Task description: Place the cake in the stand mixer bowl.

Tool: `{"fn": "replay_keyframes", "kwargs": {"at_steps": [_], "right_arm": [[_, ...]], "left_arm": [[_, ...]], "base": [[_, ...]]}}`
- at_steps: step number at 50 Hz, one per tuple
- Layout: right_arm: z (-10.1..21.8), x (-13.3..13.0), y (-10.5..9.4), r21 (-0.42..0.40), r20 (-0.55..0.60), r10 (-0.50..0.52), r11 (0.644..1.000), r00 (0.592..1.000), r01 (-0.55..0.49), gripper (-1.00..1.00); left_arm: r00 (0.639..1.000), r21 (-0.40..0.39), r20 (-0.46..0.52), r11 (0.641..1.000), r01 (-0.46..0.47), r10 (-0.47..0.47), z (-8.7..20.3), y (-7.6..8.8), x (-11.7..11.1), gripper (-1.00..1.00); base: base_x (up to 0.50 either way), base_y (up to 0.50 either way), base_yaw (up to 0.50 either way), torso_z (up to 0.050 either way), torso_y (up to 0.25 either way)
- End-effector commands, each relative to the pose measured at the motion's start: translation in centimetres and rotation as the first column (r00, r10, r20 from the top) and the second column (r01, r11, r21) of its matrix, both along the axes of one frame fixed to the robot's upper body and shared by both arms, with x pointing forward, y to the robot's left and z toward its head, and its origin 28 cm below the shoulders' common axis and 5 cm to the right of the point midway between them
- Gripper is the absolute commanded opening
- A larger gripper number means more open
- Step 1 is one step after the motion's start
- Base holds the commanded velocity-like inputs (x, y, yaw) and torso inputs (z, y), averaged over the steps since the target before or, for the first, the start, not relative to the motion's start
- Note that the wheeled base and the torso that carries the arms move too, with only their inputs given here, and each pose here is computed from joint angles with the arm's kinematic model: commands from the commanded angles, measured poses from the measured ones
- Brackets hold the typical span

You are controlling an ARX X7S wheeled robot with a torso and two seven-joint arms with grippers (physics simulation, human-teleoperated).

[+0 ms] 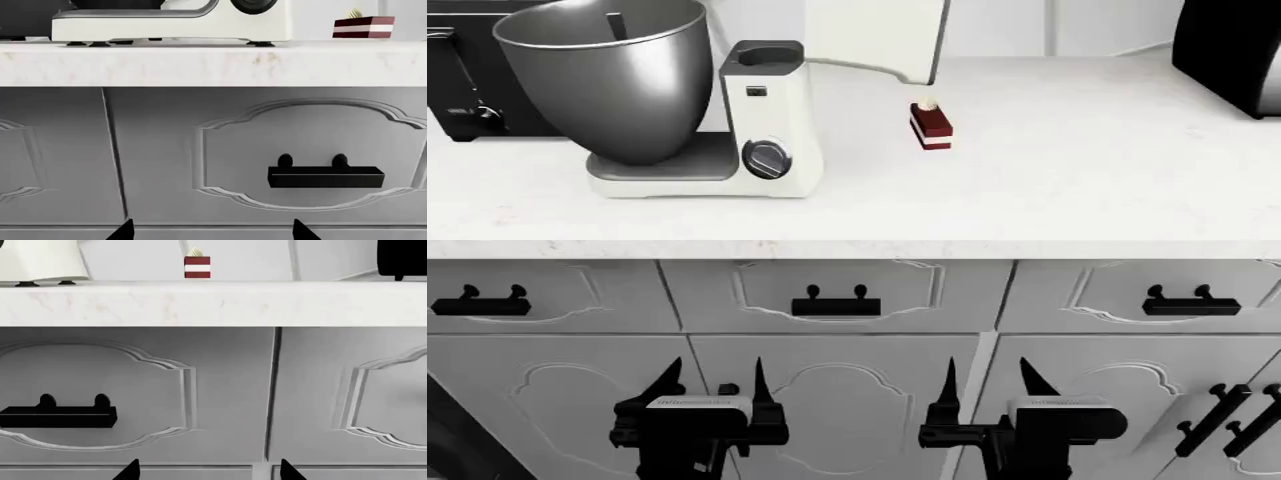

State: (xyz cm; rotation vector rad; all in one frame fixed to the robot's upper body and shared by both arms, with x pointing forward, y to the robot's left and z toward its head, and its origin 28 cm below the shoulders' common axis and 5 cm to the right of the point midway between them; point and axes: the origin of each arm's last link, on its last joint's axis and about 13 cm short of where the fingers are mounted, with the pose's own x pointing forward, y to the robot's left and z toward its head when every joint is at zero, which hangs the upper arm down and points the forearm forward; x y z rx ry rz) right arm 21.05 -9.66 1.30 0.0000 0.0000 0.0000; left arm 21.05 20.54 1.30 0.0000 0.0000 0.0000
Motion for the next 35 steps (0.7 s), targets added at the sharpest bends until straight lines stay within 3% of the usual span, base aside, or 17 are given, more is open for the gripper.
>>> {"fn": "replay_keyframes", "kwargs": {"at_steps": [1, 3, 8, 13, 15, 16, 22, 28, 35], "right_arm": [[-0.3, -0.1, 0.1, -0.014, -0.012, -0.011, 1.000, 1.000, 0.011, 1.00], [-0.3, -0.2, 0.1, -0.024, -0.021, -0.008, 1.000, 1.000, 0.007, 1.00], [1.0, -0.5, -0.3, -0.026, 0.004, -0.012, 1.000, 1.000, 0.012, 1.00], [4.2, -1.7, -1.3, -0.068, 0.043, -0.009, 0.998, 0.999, 0.012, 1.00], [4.6, -2.2, -1.7, -0.083, 0.055, -0.022, 0.996, 0.998, 0.026, 1.00], [5.1, -2.5, -1.8, -0.090, 0.065, -0.022, 0.996, 0.998, 0.028, 1.00], [7.1, -3.3, -2.7, -0.074, 0.092, -0.018, 0.997, 0.996, 0.025, 1.00], [8.6, -3.6, -2.9, -0.093, 0.109, -0.012, 0.995, 0.994, 0.022, 1.00], [9.1, -3.2, -2.8, -0.071, 0.102, 0.021, 0.997, 0.995, -0.014, 1.00]], "left_arm": [[1.000, 0.000, -0.002, 1.000, -0.013, 0.013, -0.2, 0.1, -0.2, 1.00], [1.000, -0.011, 0.004, 0.999, -0.031, 0.031, 0.0, 0.3, -0.2, 1.00], [0.998, 0.046, 0.027, 0.997, -0.054, 0.053, 2.4, 0.8, -0.7, 1.00], [0.999, -0.016, 0.046, 1.000, 0.027, -0.026, 5.7, 1.2, -2.3, 1.00], [0.996, 0.006, 0.078, 0.999, 0.033, -0.033, 7.0, 1.6, -3.0, 1.00], [0.996, 0.053, 0.086, 0.998, 0.019, -0.023, 7.5, 2.0, -3.4, 1.00], [0.985, 0.065, 0.154, 0.994, -0.085, 0.074, 10.5, 4.0, -5.8, 1.00], [0.972, 0.035, 0.205, 0.992, -0.121, 0.111, 12.1, 4.5, -7.8, 1.00], [0.971, 0.020, 0.209, 0.993, -0.120, 0.113, 12.0, 4.4, -8.1, 1.00]], "base": [[0.00, 0.00, 0.00, 0.000, 0.000], [0.00, 0.00, 0.00, 0.000, 0.000], [0.00, 0.00, 0.00, 0.000, 0.000], [0.00, 0.00, 0.00, 0.000, 0.000], [0.00, 0.00, 0.00, 0.000, 0.000], [0.00, 0.00, 0.00, 0.000, 0.000], [0.00, 0.00, 0.00, 0.000, 0.000], [0.00, 0.00, 0.00, 0.000, 0.000], [0.00, 0.00, 0.00, 0.000, 0.000]]}}
